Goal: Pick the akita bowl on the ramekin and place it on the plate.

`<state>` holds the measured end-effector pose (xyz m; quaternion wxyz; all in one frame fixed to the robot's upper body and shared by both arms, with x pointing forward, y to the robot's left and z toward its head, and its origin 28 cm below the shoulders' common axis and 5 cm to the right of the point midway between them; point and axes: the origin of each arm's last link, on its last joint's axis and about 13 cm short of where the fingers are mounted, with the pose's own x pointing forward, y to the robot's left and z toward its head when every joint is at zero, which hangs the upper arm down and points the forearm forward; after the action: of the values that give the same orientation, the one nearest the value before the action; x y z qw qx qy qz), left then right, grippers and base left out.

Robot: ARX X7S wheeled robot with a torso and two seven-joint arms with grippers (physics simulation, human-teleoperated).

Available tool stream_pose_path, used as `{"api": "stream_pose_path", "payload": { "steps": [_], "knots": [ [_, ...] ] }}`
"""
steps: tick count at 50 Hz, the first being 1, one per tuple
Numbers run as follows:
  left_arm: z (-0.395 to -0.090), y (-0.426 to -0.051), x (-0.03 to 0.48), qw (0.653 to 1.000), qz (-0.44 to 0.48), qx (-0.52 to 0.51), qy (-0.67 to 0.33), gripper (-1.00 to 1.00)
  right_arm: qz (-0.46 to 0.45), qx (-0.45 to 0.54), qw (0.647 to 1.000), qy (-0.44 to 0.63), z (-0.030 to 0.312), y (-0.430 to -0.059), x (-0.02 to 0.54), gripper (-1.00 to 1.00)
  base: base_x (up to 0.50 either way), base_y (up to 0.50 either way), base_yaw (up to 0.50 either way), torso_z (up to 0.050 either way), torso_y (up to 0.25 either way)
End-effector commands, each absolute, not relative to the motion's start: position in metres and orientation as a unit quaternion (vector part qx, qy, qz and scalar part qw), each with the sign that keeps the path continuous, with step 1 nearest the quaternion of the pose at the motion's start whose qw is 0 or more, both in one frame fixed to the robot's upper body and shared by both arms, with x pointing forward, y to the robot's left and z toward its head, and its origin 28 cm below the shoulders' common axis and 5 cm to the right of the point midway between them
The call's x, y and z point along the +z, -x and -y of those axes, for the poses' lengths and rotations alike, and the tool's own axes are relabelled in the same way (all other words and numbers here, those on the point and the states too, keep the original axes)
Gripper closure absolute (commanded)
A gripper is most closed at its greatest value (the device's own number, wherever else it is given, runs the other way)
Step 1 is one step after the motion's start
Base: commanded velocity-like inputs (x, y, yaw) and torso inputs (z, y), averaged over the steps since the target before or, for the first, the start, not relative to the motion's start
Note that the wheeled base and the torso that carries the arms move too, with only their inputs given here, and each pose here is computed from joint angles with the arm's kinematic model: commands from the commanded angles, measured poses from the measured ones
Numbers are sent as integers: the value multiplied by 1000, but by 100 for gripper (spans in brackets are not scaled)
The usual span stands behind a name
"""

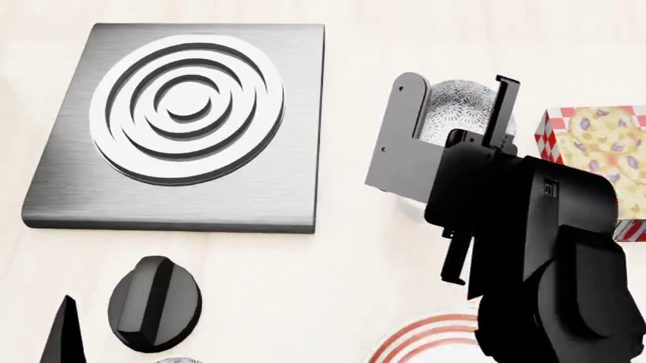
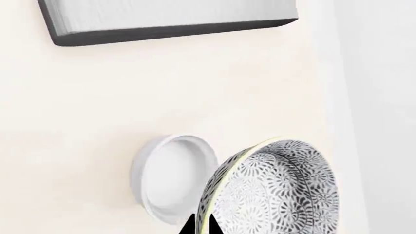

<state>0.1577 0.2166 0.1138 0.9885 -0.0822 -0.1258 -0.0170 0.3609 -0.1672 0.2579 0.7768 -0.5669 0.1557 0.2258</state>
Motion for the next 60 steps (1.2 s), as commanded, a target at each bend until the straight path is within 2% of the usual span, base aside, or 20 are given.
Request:
{"api": "stream_pose_path", "payload": {
  "steps": [1, 8, 11, 17, 22, 23, 38, 43, 60],
  "knots": [
    [-216, -158, 114, 988, 124, -17, 85, -100, -114, 191, 772, 595, 173, -350, 315, 100, 0, 0, 0, 0, 0],
    [-217, -158, 115, 988, 126, -18, 89, -100, -112, 190, 761, 610, 171, -344, 332, 100, 0, 0, 0, 0, 0],
    [-217, -158, 116, 988, 127, -18, 89, -100, -126, 221, 757, 602, 166, -336, 335, 100, 0, 0, 0, 0, 0],
    [-217, -158, 117, 988, 128, -18, 90, -100, -175, 268, 730, 604, 160, -314, 335, 100, 0, 0, 0, 0, 0],
    [-218, -158, 119, 987, 130, -16, 91, -100, -177, 284, 700, 631, 156, -295, 334, 100, 0, 0, 0, 0, 0],
    [-218, -158, 119, 987, 131, -16, 91, -100, -174, 289, 706, 622, 155, -291, 334, 100, 0, 0, 0, 0, 0],
    [-218, -157, 118, 987, 130, -14, 91, -100, -180, 335, 676, 631, 155, -240, 303, 100, 0, 0, 0, 0, 0],
    [-218, -157, 118, 987, 130, -15, 91, -100, -181, 357, 677, 618, 153, -220, 291, 100, 0, 0, 0, 0, 0],
    [-218, -157, 119, 987, 131, -14, 90, -100, -219, 387, 667, 598, 160, -187, 259, 100, 0, 0, 0, 0, 1]
  ]
}}
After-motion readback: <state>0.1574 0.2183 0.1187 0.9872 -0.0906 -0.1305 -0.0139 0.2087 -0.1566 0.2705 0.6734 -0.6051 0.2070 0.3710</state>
